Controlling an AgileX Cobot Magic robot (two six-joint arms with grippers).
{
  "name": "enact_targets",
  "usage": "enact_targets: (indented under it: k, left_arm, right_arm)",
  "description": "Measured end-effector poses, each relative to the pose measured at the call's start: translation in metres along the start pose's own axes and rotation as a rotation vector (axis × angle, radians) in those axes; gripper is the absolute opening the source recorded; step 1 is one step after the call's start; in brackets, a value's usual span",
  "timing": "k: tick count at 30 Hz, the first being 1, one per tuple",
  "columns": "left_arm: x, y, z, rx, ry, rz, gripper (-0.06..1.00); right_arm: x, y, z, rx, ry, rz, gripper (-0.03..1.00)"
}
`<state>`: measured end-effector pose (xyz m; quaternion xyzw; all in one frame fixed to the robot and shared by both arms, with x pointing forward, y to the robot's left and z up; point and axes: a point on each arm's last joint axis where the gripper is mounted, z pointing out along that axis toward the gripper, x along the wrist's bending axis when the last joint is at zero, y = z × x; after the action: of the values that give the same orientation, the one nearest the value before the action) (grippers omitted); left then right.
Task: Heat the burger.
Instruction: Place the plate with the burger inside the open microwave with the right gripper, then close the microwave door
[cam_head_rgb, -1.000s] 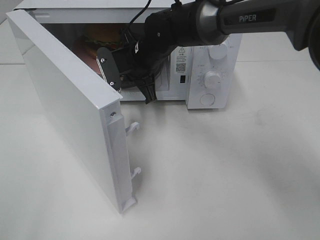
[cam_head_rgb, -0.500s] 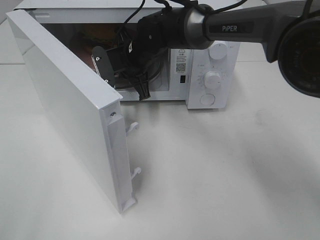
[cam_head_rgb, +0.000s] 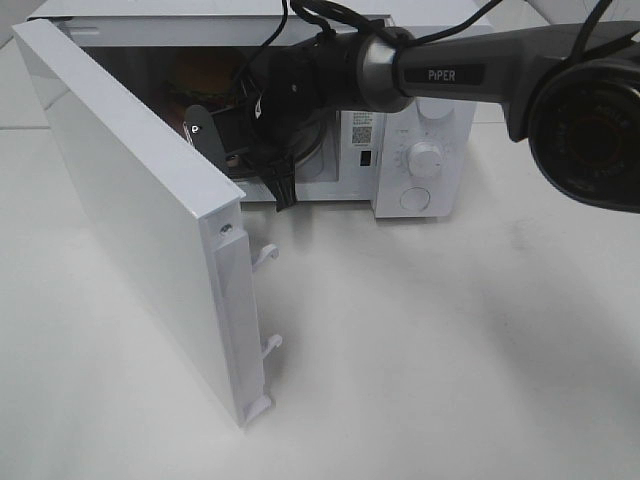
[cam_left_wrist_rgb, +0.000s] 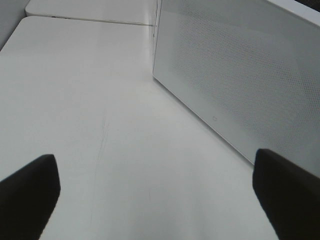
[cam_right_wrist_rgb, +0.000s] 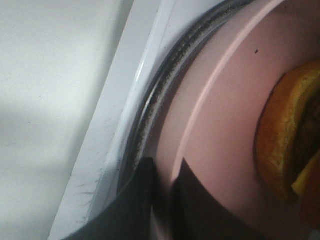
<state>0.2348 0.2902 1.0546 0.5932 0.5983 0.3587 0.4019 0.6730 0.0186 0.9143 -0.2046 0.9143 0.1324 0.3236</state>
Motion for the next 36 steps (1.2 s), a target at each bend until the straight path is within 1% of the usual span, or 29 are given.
enact_targets:
  k: [12,15,19,20,22,23,24,25,27,28,30,31,32,33,34,35,36]
  left_arm:
    - [0.0002,0.0,0.0,0.0,0.003,0.002,0.99]
    - [0.0003,0.0,0.0,0.0,0.003,0.002,0.99]
    - [0.0003,0.0,0.0,0.0,0.003,0.002,0.99]
    - [0.0003,0.0,0.0,0.0,0.003,0.002,0.99]
    - [0.0003,0.0,0.0,0.0,0.003,0.002,0.99]
    - [0.0003,0.0,0.0,0.0,0.003,0.002,0.99]
    - [0.0003,0.0,0.0,0.0,0.003,0.002,0.99]
    - [0.0003,0.0,0.0,0.0,0.003,0.002,0.99]
    - [0.0003,0.0,0.0,0.0,0.003,0.002,0.99]
    - [0.0003,0.0,0.0,0.0,0.003,0.002,0.99]
    - [0.0004,0.0,0.0,0.0,0.004,0.003,0.99]
    - [0.0004,0.0,0.0,0.0,0.004,0.003,0.99]
    - [0.0004,0.0,0.0,0.0,0.004,0.003,0.99]
    - [0.0004,0.0,0.0,0.0,0.004,0.003,0.99]
    - [0.0004,0.0,0.0,0.0,0.004,0.003,0.99]
    - [0.0004,0.0,0.0,0.0,0.004,0.003,0.99]
    - [0.0004,0.0,0.0,0.0,0.004,0.003,0.99]
  right_arm:
    - [-0.0001,0.0,0.0,0.0,-0.001,0.004,0.05]
    - [-0.0007,0.0001,-0.0001,-0.001,-0.005,0.005,0.08]
    - [-0.0051,0.001,-0.0012,-0.008,-0.037,0.015,0.13]
    - [-0.0051,0.001,-0.0012,-0.008,-0.037,0.015,0.13]
    - [-0.007,0.0014,-0.0018,-0.012,-0.054,0.026,0.18]
    - [-0.007,0.0014,-0.0018,-0.012,-0.054,0.026,0.18]
    - [-0.0076,-0.0002,-0.0018,-0.011,-0.057,0.033,0.22]
    - [-0.0076,-0.0002,-0.0018,-0.011,-0.057,0.033,0.22]
    - [-0.0076,-0.0035,-0.0017,-0.005,-0.051,0.042,0.29]
    - [-0.0076,-0.0035,-0.0017,-0.005,-0.051,0.042,0.29]
    - [-0.006,-0.0055,-0.0016,0.001,-0.031,0.055,0.41]
    - [-0.006,-0.0055,-0.0016,0.001,-0.031,0.055,0.41]
    - [-0.0055,-0.0057,-0.0016,0.003,-0.026,0.056,0.44]
    - [-0.0068,-0.0055,-0.0024,0.003,-0.03,0.061,0.5]
    - [-0.0068,-0.0055,-0.0024,0.003,-0.03,0.061,0.5]
    - [-0.0075,-0.006,-0.0031,0.004,-0.03,0.065,0.54]
    - [-0.0075,-0.006,-0.0031,0.004,-0.03,0.065,0.54]
